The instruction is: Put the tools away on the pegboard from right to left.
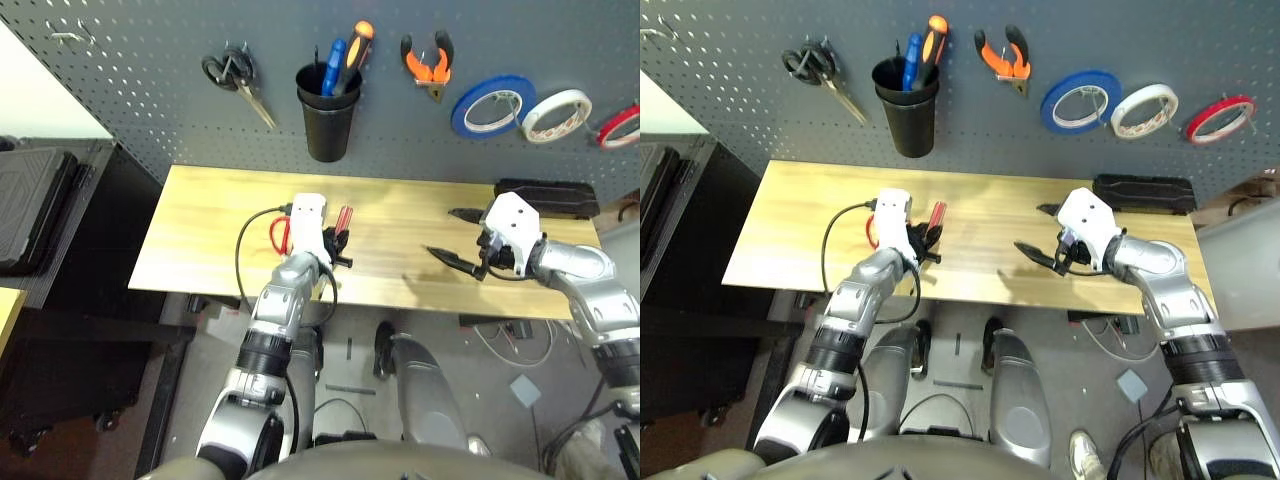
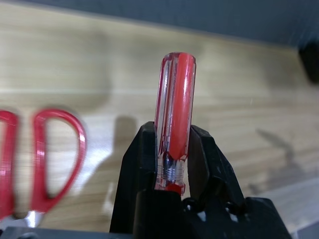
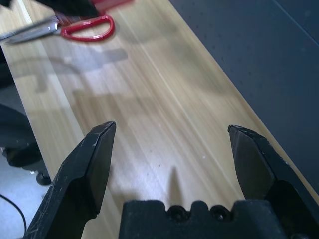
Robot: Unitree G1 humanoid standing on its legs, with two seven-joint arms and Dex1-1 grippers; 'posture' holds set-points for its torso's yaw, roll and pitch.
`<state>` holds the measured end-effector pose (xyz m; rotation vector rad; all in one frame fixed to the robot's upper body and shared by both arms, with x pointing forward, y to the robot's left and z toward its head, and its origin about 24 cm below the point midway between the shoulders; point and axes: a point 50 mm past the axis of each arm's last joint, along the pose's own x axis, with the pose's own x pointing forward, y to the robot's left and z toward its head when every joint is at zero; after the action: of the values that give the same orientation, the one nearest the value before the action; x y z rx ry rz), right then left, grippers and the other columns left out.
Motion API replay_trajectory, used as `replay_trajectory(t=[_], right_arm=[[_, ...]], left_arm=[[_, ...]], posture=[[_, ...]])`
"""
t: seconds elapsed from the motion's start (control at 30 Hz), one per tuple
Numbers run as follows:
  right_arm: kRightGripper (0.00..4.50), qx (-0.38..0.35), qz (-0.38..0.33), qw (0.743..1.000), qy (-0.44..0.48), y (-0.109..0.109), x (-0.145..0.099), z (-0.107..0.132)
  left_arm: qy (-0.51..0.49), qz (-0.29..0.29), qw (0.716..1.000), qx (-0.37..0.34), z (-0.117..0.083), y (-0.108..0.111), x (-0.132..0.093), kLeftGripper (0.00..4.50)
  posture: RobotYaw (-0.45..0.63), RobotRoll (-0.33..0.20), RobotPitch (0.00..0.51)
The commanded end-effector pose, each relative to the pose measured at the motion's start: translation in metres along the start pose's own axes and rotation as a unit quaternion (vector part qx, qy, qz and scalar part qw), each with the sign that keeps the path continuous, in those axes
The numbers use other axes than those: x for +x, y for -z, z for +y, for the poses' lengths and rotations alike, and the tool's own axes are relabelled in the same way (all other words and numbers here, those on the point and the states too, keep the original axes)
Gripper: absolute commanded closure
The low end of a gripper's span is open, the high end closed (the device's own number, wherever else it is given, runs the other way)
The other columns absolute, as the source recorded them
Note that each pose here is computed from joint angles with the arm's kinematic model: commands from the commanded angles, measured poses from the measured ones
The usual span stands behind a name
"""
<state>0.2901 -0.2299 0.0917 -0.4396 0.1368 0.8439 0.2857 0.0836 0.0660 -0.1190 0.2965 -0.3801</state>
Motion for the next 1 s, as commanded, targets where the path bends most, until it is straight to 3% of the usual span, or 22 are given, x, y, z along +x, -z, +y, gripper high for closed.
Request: replay_trajectory(t=[0.03, 0.3, 0.53, 1.0], right_arm=[[0.00, 0.011, -0.012, 1.000, 0.004, 0.007, -0.004, -0.006], [0.00, 0.029, -0.056, 0.998, 0.007, 0.012, -0.006, -0.020], [0.00, 0.052, -0.135, 0.989, 0.014, 0.000, -0.015, -0.034], [0.00, 0.073, -0.254, 0.964, -0.027, -0.053, -0.038, -0.052]], left_arm=[[-0.009, -0.025, 0.999, -0.025, 0.000, -0.007, -0.019, 3.61], [-0.020, -0.108, 0.993, -0.047, 0.004, -0.027, -0.045, 3.61], [0.009, -0.227, 0.973, -0.048, 0.002, -0.076, -0.069, 3.61], [0.065, -0.352, 0.934, 0.002, -0.003, -0.166, -0.085, 3.61]], posture=[[0.27, 0.000, 0.280], [0.33, 0.000, 0.261], [0.34, 0.000, 0.241], [0.29, 0.000, 0.231]])
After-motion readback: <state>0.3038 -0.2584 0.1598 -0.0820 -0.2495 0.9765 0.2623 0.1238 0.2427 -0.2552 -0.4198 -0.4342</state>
